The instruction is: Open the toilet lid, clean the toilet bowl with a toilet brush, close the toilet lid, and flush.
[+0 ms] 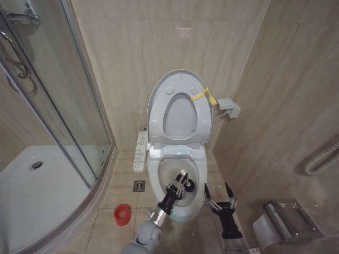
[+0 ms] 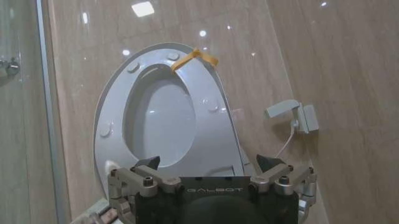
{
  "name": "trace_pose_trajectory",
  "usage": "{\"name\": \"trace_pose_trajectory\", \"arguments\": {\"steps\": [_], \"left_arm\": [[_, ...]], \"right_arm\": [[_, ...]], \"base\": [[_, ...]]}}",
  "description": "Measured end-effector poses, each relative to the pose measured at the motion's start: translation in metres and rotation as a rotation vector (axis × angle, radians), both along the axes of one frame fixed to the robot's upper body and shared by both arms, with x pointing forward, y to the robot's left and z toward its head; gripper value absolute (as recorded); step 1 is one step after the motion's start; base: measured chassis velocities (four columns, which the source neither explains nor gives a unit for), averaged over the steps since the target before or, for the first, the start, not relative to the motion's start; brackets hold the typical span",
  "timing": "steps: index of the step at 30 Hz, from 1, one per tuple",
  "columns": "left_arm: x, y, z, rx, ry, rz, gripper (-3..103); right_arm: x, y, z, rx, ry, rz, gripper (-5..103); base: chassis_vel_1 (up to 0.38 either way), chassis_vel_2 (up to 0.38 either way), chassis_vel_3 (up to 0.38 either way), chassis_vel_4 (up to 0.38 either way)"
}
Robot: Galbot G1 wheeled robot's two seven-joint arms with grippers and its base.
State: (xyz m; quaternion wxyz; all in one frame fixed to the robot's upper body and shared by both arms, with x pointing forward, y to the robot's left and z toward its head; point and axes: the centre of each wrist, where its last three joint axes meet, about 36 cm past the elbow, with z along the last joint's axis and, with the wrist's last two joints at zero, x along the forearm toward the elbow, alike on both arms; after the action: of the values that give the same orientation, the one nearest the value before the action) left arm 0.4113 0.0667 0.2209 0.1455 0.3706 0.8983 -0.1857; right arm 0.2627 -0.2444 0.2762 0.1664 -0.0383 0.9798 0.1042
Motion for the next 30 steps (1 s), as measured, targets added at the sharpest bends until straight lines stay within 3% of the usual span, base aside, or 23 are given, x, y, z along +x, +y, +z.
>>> {"name": "trace_pose_trajectory", "arguments": {"steps": [7,12,17,21,25,30], "left_arm": [[0.006,0.005,-0.022,0.053,0.067,0.031,21],[0.007,0.002,0.002,0.072,0.056,0.032,21],[-0.005,-0.002,0.043,0.159,0.131,0.080,21],[0.000,-0.002,0.049,0.181,0.140,0.088,21],[0.005,-0.006,0.049,0.131,0.128,0.075,21],[0.005,-0.022,0.066,0.040,0.055,0.018,21]], "right_arm": [[0.002,0.000,0.001,-0.001,-0.005,0.003,100],[0.002,0.001,-0.001,0.002,-0.001,0.003,100],[0.002,0.002,-0.002,0.004,-0.001,0.005,100],[0.002,0.003,-0.002,0.005,0.000,0.004,100],[0.001,0.003,-0.003,0.005,0.003,0.004,100],[0.001,0.003,-0.005,0.001,0.009,0.002,100]], "base": [[0.000,0.000,0.000,0.000],[0.000,0.000,0.000,0.000],[0.000,0.000,0.000,0.000],[0.000,0.000,0.000,0.000],[0.000,0.000,0.000,0.000],[0.000,0.000,0.000,0.000]]}}
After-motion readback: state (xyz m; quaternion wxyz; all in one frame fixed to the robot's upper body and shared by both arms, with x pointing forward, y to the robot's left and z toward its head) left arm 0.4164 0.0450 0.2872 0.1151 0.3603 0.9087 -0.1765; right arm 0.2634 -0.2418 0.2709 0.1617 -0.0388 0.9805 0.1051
